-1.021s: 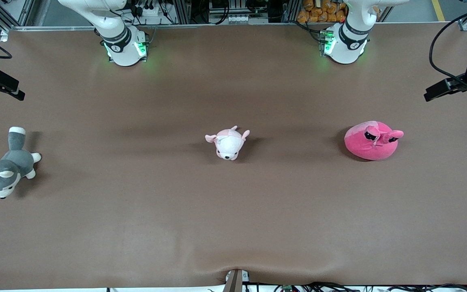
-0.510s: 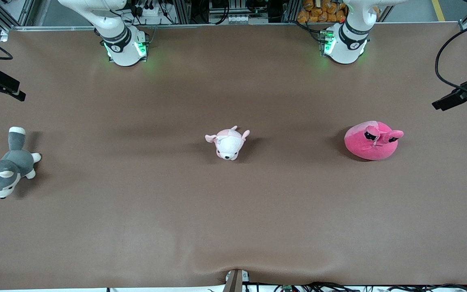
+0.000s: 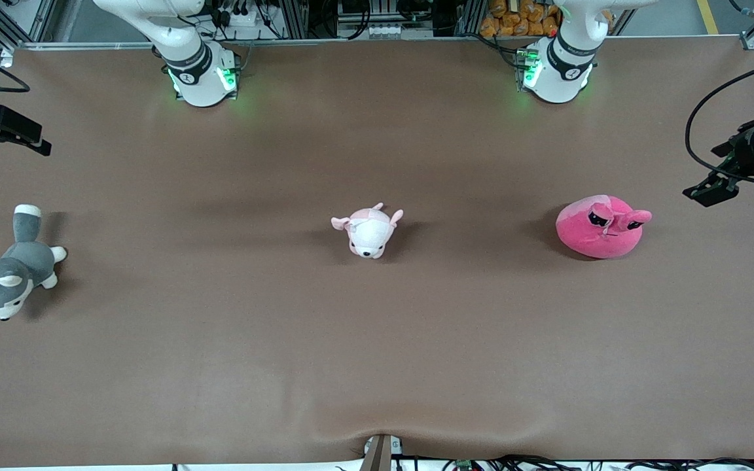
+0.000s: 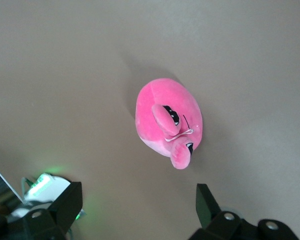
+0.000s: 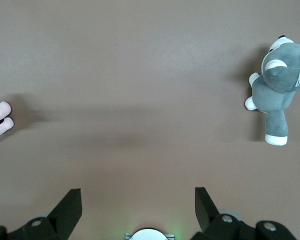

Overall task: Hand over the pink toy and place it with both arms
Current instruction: 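Move the left gripper down toward the pink flamingo's neck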

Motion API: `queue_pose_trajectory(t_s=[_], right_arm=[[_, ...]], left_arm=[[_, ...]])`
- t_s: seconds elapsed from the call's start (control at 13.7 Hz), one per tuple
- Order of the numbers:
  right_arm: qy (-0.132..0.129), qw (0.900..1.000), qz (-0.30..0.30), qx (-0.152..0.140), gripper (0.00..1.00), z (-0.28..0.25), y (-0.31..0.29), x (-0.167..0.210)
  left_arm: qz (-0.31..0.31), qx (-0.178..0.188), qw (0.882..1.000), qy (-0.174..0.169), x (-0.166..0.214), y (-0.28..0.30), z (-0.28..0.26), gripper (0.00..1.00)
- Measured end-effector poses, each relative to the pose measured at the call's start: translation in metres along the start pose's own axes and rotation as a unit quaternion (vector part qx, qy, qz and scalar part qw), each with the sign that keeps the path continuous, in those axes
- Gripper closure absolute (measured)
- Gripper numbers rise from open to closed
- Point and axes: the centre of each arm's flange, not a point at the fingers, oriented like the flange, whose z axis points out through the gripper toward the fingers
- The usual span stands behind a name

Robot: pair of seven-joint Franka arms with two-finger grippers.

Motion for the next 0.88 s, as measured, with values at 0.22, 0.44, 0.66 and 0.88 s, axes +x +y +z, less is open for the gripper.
queue_pose_trajectory(t_s=[0.22, 0.44, 0.66, 0.88], right_arm=[[0.001, 1.0, 0.002, 0.0, 0.0, -0.001, 0.002, 0.0], [0.003, 1.0, 0.004, -0.004, 0.0, -0.003, 0.005, -0.001], [0.005, 1.0, 0.006, -0.011, 0.0, -0.005, 0.007, -0.001], [0.002, 1.0, 0.006, -0.013, 0.0, -0.006, 0.007, -0.002]], left_arm=[[-0.06, -0.02, 0.996, -0.065, 0.035, -0.016, 0.022, 0.0], [-0.099, -0.007, 0.991, -0.092, 0.057, -0.016, 0.05, 0.0], [-0.121, 0.0, 0.988, -0.098, 0.057, 0.0, 0.062, 0.0], [-0.13, -0.008, 0.987, -0.093, 0.058, 0.006, 0.052, 0.0]])
